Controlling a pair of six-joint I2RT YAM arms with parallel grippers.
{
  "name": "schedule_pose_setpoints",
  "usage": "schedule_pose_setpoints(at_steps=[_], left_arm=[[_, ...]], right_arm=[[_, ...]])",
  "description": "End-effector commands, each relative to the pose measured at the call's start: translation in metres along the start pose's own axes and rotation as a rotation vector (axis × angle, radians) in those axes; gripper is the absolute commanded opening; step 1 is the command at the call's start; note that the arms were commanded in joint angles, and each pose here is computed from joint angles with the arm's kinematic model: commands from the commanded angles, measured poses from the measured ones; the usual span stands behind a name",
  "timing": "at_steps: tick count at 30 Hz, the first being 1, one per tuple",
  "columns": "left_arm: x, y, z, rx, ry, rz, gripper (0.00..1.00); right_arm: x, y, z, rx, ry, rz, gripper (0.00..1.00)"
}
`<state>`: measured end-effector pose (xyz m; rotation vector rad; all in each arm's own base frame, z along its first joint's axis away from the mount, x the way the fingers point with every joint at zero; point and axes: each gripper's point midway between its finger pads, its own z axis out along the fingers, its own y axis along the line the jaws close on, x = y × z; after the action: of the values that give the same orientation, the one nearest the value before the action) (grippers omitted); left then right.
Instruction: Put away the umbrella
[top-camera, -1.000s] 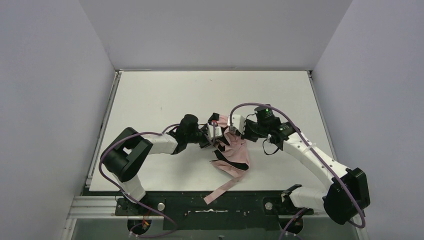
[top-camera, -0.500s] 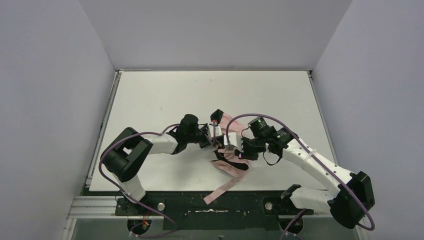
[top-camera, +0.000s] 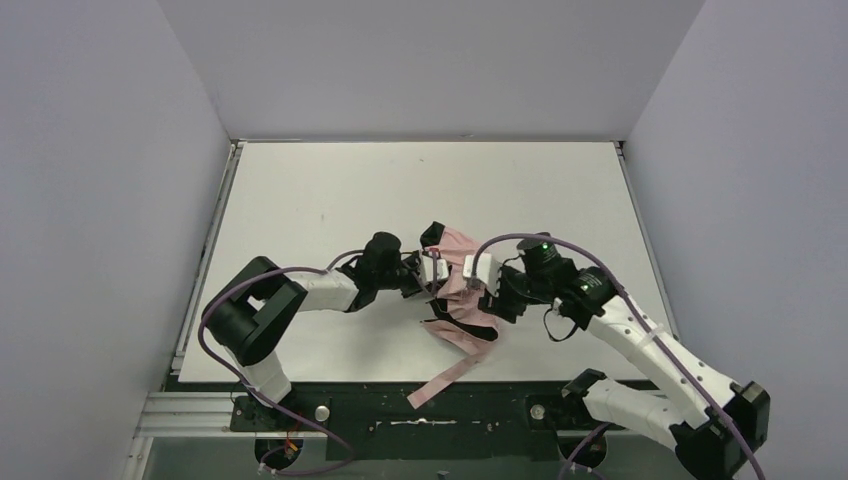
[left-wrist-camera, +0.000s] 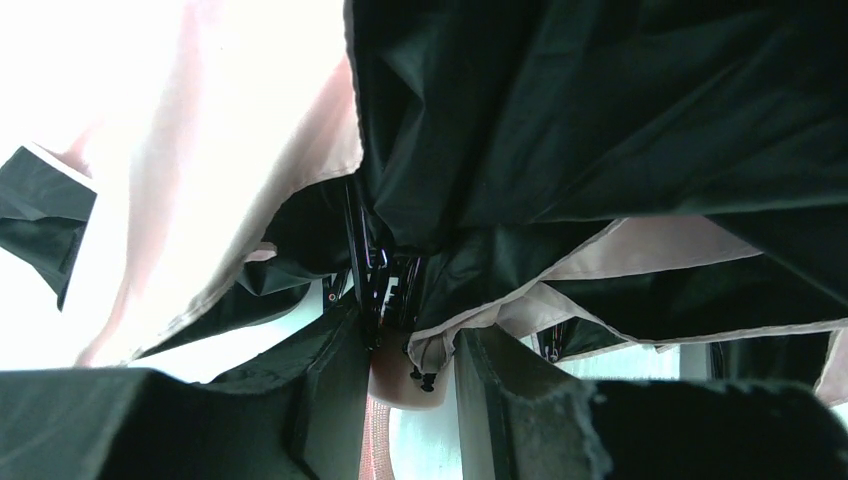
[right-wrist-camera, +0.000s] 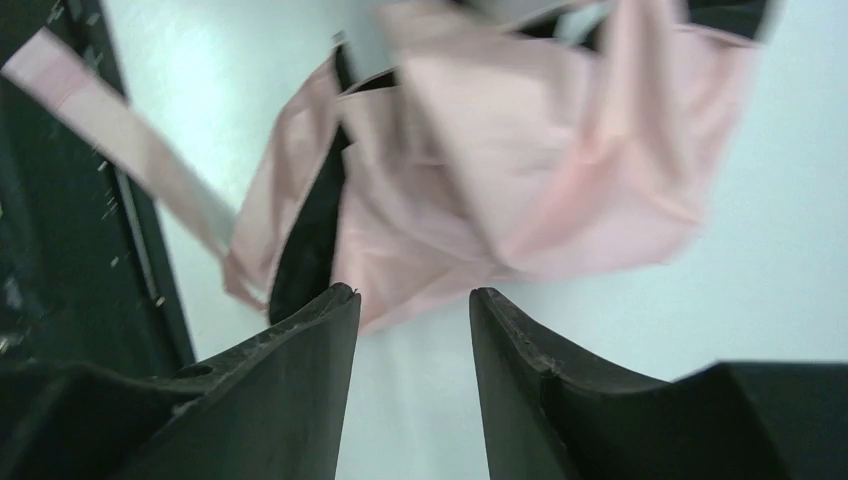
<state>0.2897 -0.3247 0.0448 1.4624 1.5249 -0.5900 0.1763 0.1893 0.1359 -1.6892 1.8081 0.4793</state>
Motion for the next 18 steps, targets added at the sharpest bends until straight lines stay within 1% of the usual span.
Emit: schedule_pose_setpoints(at_steps=[1,3,5,6,7,12,13,15,18], left_arm=[[0.022,-0.018,-0.004,0.014,0.091,0.067,0.0],[0.022,-0.017,-0.004,-0.018,0.096,0.093,0.0],[0.021,-0.02,-0.003,-0.027,0.101,0.12,0.0],[0.019,-0.021,-0.003,-0.035,0.101,0.143,0.0],[0.018,-0.025,-0.002,-0.038,0.102,0.17,0.0],[0.015,-0.031,-0.004,-0.093,0.122,0.311,0.0],[0.015,-0.031,-0.005,-0.106,0.128,0.339,0.0],[0.014,-0.031,-0.007,-0.126,0.131,0.386,0.0],[0.014,-0.03,-0.007,-0.135,0.144,0.43,0.0]], right_arm=[[-0.051,-0.06,-0.047,0.296,-0.242,0.07,0.47],[-0.054,-0.084,-0.062,0.398,-0.283,0.165,0.47],[-0.051,-0.102,-0.07,0.447,-0.296,0.25,0.48],[-0.05,-0.107,-0.07,0.446,-0.294,0.28,0.49],[-0.05,-0.111,-0.067,0.433,-0.285,0.3,0.52],[-0.045,-0.122,-0.044,0.326,-0.23,0.283,0.75],[-0.044,-0.123,-0.039,0.3,-0.22,0.265,0.77],[-0.04,-0.123,-0.029,0.248,-0.187,0.247,0.8],[-0.031,-0.123,-0.014,0.169,-0.12,0.248,0.85]])
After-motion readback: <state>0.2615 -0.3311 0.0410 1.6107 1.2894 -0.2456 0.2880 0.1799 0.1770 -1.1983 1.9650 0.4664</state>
